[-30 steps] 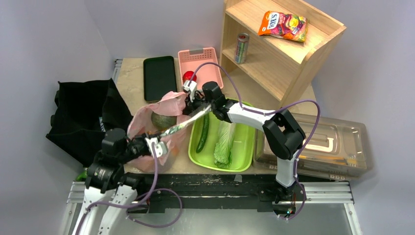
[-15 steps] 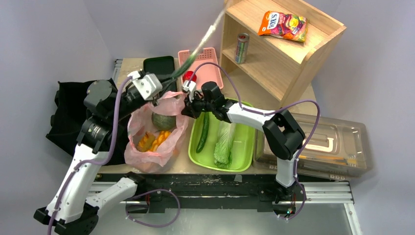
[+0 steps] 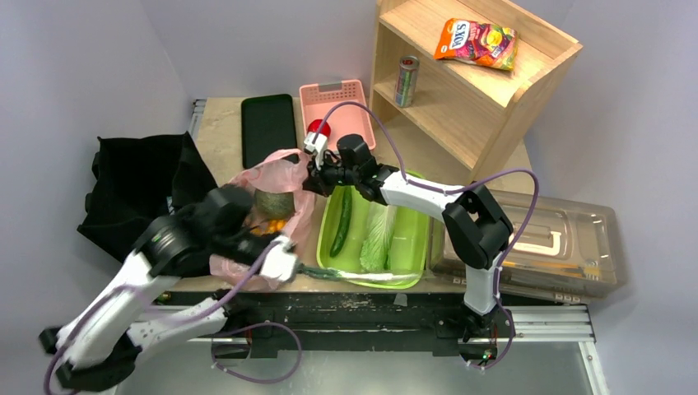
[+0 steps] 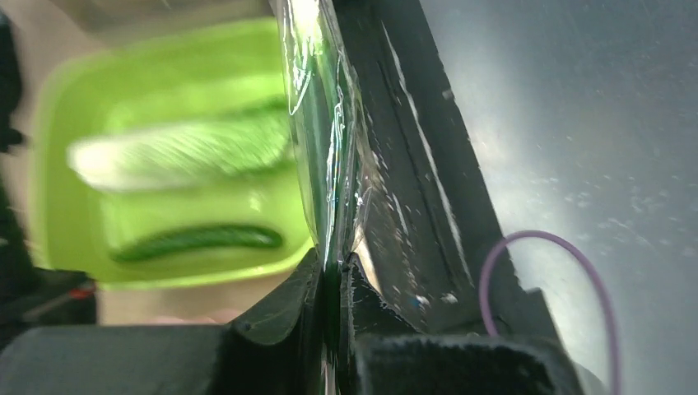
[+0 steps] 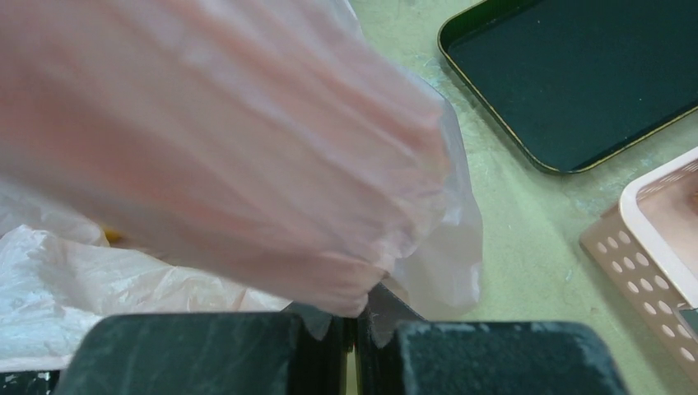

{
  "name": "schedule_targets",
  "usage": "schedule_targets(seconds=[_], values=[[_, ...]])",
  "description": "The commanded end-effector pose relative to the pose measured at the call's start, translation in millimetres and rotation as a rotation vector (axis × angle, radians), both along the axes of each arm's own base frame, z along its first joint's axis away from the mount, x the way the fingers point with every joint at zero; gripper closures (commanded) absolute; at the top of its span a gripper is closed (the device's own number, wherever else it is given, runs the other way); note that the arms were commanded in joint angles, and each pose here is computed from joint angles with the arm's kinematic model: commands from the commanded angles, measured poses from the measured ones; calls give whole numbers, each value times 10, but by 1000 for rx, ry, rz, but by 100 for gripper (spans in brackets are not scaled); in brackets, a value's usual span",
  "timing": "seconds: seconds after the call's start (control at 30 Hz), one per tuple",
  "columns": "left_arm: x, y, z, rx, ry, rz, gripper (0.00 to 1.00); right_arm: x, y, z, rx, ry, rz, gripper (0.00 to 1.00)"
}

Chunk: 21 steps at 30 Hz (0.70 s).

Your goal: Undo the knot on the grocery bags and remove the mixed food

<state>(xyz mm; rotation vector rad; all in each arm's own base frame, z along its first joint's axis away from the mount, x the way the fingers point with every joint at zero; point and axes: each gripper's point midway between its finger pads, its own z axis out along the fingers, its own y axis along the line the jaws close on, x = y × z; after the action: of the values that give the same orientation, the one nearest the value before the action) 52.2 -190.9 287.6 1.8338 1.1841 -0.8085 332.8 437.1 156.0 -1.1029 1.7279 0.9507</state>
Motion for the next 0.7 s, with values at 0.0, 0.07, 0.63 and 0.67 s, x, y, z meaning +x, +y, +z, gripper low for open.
schedule_targets(seconds=[0.0, 0.07, 0.63, 0.67], values=[[298, -96, -378, 341, 242, 135, 100, -4, 54, 171, 24, -54, 12, 100], [448, -233, -459, 438, 369, 240, 100, -2, 51, 182, 25, -58, 8, 100], [1695, -750, -698, -13, 241, 1167, 100, -14, 45, 201, 26, -60, 10, 100], [1715, -763, -709, -31, 258, 1197, 100, -12, 43, 208, 28, -59, 8, 100]])
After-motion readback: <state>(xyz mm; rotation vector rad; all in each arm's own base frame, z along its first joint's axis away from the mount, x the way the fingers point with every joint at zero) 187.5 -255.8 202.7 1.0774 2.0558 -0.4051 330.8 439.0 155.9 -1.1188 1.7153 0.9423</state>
